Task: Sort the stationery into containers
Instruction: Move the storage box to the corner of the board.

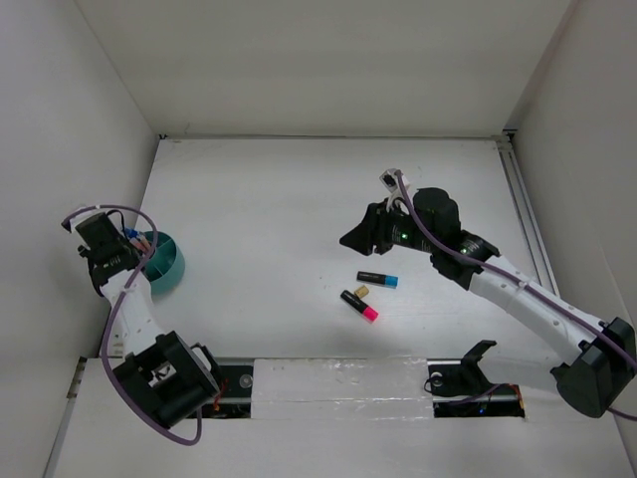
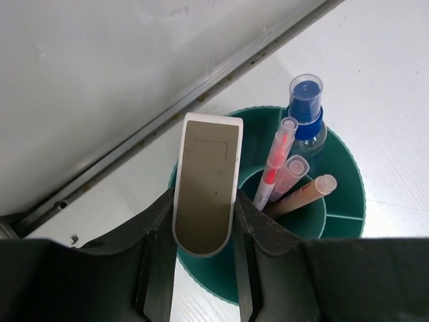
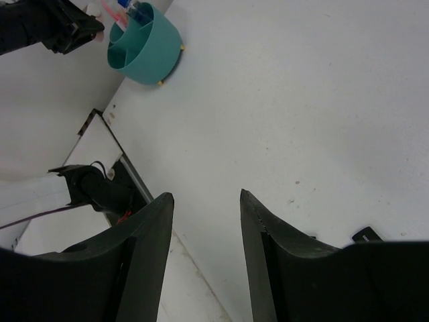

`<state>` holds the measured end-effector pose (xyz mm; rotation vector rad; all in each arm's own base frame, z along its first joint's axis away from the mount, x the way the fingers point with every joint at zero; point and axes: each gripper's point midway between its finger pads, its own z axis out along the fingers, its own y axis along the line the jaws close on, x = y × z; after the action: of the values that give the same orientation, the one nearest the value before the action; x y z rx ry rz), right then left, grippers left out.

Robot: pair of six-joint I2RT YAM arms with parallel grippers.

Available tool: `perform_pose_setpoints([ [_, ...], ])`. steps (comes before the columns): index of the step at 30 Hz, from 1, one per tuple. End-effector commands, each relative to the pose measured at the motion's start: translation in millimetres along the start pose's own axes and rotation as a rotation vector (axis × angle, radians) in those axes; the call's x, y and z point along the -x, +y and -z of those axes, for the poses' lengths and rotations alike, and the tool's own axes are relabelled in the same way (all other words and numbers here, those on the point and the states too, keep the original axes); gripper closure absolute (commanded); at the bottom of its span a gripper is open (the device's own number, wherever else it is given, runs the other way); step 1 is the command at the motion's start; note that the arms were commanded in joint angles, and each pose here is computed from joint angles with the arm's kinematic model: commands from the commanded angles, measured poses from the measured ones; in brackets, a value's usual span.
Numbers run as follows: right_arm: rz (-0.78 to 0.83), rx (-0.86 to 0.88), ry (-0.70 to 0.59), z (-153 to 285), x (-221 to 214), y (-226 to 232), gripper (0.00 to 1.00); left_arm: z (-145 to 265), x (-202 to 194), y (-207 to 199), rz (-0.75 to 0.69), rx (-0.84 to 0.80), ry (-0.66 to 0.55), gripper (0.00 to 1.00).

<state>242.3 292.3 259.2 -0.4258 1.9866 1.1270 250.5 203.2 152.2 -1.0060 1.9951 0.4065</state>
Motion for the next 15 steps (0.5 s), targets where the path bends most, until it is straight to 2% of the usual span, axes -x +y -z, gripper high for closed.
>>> perform_pose_setpoints([
  [1, 0.043, 0.052, -0.025, -4, 8, 10, 0.5, 1, 3, 2, 0.069, 0.019, -0.002, 1.0],
  [9, 0.048, 0.048, -0.017, -7, 5, 7, 0.5, -3, -10, 4, 0.13, 0.053, 0.046, 1.0],
  [15, 0.048, 0.048, -0.017, -7, 5, 7, 0.5, 17, 2, 4, 0.192, 0.047, -0.005, 1.0],
])
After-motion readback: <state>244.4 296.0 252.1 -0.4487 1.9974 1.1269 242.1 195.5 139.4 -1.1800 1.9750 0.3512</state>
